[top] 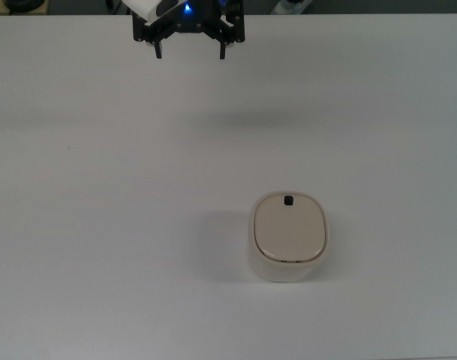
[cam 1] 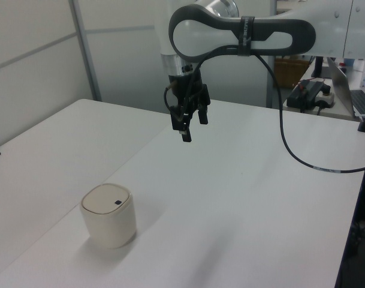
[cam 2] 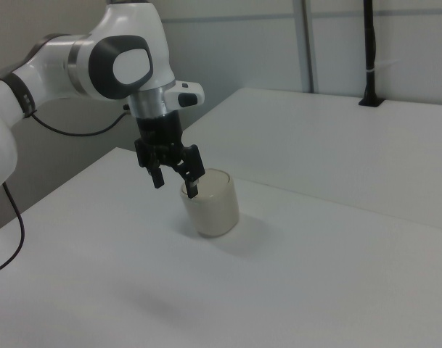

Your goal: Close the trash can

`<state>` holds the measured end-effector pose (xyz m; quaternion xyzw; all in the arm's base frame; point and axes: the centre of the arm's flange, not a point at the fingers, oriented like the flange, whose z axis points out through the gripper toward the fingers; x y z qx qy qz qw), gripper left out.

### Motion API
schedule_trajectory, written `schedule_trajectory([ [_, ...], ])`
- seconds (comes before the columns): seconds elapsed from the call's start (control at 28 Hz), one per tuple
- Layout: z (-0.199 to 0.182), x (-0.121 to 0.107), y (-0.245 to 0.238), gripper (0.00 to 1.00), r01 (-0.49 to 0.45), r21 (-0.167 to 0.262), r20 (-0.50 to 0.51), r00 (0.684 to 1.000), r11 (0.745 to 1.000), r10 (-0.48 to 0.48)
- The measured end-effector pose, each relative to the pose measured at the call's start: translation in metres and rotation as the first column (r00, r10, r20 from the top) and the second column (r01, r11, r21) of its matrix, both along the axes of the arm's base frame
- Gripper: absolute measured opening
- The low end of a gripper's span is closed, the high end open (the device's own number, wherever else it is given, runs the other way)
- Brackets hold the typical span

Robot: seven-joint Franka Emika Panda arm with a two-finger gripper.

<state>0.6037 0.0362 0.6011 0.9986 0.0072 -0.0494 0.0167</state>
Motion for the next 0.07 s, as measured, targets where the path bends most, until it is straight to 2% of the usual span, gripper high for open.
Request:
schedule_trajectory([
  [0.07, 0.0, 0.0, 0.0, 1.0, 0.0, 0.0, 0.0, 1.0, 1.0, 0.0],
])
